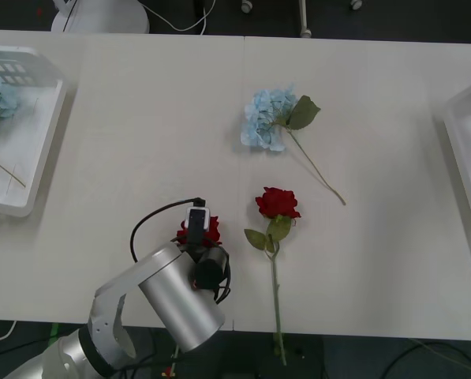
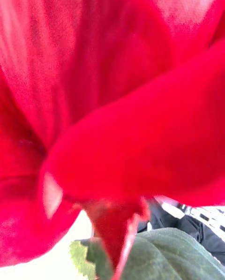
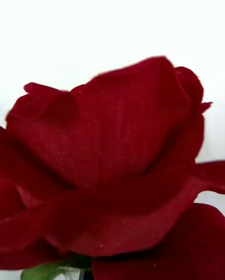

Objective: Put the red flowers into the right box and the blue flowers into the left box

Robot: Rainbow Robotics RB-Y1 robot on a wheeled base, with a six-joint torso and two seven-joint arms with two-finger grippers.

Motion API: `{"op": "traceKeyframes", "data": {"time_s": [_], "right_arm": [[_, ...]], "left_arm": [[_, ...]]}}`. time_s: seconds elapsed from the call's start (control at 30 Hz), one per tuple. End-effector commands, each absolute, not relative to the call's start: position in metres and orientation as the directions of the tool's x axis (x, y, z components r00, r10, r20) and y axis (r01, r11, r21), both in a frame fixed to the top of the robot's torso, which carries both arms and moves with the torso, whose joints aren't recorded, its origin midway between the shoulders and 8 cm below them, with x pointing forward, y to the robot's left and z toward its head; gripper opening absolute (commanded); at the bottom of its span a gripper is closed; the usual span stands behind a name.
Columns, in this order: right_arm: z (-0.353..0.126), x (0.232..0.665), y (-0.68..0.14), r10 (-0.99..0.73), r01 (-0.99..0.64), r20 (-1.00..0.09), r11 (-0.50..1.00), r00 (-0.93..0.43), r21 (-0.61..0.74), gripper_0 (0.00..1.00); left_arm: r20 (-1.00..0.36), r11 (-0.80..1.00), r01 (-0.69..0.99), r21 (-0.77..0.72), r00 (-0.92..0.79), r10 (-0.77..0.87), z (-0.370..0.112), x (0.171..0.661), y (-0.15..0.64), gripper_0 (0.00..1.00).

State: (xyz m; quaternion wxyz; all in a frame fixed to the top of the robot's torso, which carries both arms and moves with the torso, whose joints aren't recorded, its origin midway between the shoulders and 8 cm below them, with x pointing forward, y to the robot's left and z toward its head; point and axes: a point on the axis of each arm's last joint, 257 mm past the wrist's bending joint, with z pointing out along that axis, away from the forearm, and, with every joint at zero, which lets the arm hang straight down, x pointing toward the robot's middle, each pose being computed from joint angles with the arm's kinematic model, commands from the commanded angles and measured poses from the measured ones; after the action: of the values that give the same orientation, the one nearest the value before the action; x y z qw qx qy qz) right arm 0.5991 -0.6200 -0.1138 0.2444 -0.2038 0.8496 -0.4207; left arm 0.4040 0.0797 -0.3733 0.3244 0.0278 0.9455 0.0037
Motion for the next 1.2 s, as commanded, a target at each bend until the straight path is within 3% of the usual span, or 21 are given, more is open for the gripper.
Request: {"op": "traceKeyframes", "data": {"time_s": [0.03, 0.53, 0.6, 0.73, 1.03, 1.2], "right_arm": [[-0.107, 0.596, -0.647, -0.548, -0.072, -0.290, 0.546, -0.785, -0.835, 0.00], [-0.183, 0.580, -0.655, -0.522, -0.064, -0.334, 0.604, -0.785, -0.794, 0.02], [-0.188, 0.578, -0.653, -0.503, -0.056, -0.352, 0.631, -0.790, -0.774, 0.37], [-0.189, 0.573, -0.656, -0.467, -0.038, -0.375, 0.664, -0.801, -0.746, 0.66], [-0.172, 0.572, -0.629, -0.368, -0.021, -0.475, 0.807, -0.799, -0.590, 0.89], [-0.138, 0.564, -0.599, -0.321, -0.066, -0.522, 0.891, -0.791, -0.448, 0.93]], "left_arm": [[-0.675, 0.999, 0.047, -0.022, -0.737, 0.020, -0.316, 0.428, 0.092, 0.00], [-0.839, 0.948, 0.239, -0.209, -0.542, -0.048, -0.182, 0.496, 0.114, 0.00], [-0.863, 0.928, 0.287, -0.236, -0.500, -0.064, -0.162, 0.502, 0.113, 0.00], [-0.895, 0.891, 0.367, -0.267, -0.438, -0.088, -0.132, 0.507, 0.107, 0.00], [-0.944, 0.792, 0.551, -0.264, -0.317, -0.095, -0.080, 0.499, 0.073, 0.00], [-0.925, 0.686, 0.636, -0.353, -0.348, -0.154, -0.066, 0.482, 0.048, 0.00]]}}
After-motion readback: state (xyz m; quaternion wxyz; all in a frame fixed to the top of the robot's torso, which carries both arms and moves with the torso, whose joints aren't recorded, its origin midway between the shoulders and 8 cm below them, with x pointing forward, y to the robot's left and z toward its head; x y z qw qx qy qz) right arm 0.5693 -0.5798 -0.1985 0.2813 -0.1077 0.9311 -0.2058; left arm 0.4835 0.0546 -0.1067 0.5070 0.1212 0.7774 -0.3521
